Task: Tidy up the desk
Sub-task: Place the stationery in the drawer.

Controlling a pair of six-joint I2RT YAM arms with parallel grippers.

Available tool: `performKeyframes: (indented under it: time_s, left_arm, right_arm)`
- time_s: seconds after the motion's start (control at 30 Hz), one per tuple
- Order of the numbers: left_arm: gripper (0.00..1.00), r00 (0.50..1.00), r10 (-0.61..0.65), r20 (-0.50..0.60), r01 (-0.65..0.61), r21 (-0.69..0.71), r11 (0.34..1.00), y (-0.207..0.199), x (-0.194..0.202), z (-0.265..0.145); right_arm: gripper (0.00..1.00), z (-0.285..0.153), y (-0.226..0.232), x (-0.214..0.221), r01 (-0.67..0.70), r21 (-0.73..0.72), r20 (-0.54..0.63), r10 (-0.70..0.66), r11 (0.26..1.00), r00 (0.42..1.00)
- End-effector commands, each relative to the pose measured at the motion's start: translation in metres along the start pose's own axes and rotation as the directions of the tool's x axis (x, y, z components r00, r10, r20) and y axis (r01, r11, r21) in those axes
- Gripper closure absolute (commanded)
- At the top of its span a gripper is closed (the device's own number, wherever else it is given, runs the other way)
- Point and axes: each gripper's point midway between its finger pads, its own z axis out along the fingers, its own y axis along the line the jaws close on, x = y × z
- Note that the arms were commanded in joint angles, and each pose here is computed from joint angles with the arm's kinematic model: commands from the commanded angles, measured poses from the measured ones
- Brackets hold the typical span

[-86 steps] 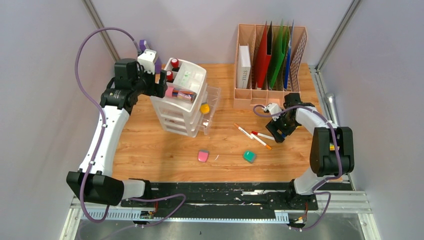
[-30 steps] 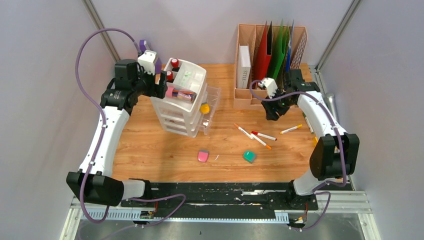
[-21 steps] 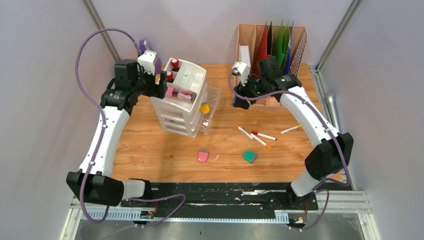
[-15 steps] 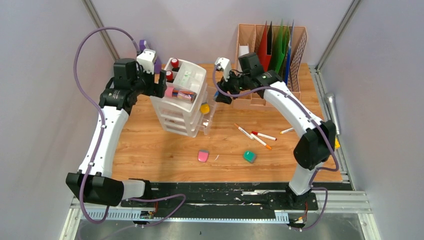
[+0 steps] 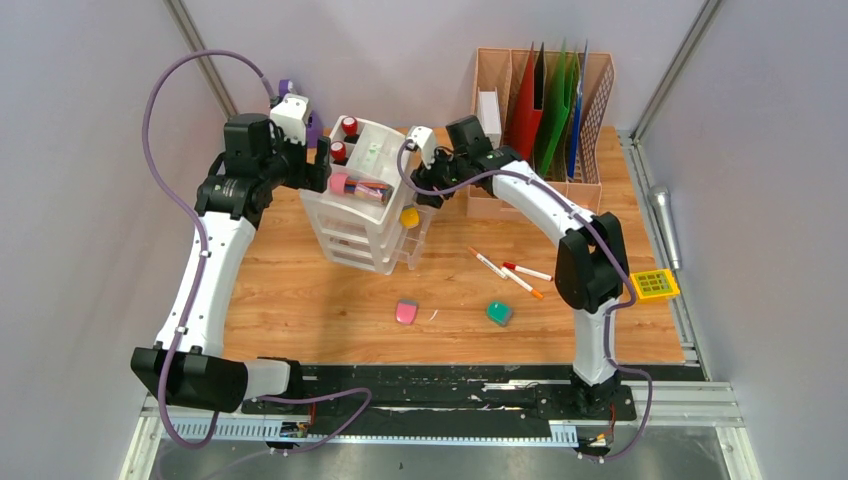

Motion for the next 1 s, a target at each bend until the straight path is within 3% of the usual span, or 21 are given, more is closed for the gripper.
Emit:
performKeyframes:
  time_s: [0.0, 0.1, 0.17, 0.5, 0.8, 0.97]
  left_arm:
    - [0.03, 0.997, 0.015, 0.073, -0.013, -0.020, 1.000, 0.005, -0.025, -0.016]
    - [0.03, 0.997, 0.016, 0.072, -0.014, -0.018, 1.000, 0.005, -0.024, -0.016]
    - [0.03, 0.997, 0.016, 0.072, -0.015, -0.017, 1.000, 0.004, -0.024, -0.016]
    - [0.03, 0.996, 0.020, 0.082, -0.020, -0.007, 1.000, 0.002, -0.026, -0.016]
    - [0.02, 0.994, 0.034, 0.104, -0.033, -0.013, 0.999, 0.003, -0.029, -0.026]
    - [0.02, 0.994, 0.028, 0.109, -0.027, -0.011, 1.000, 0.002, -0.031, -0.026]
  right_arm:
    - [0.46, 0.004, -0.019, -0.032, 0.103, 0.100, 0.079, -0.111, 0.990, 0.991]
    - [0.17, 0.002, -0.025, -0.034, 0.108, 0.149, 0.075, -0.120, 0.983, 0.990]
    - [0.12, -0.005, -0.024, -0.037, 0.106, 0.162, 0.078, -0.120, 0.981, 0.990]
    - [0.10, -0.083, 0.014, -0.033, 0.103, 0.195, 0.108, -0.125, 0.975, 0.986]
    - [0.09, -0.117, 0.107, 0.110, 0.001, -0.012, -0.149, -0.003, 1.000, 0.989]
    - [0.09, -0.123, 0.131, 0.169, -0.064, -0.011, -0.258, 0.059, 0.998, 0.964]
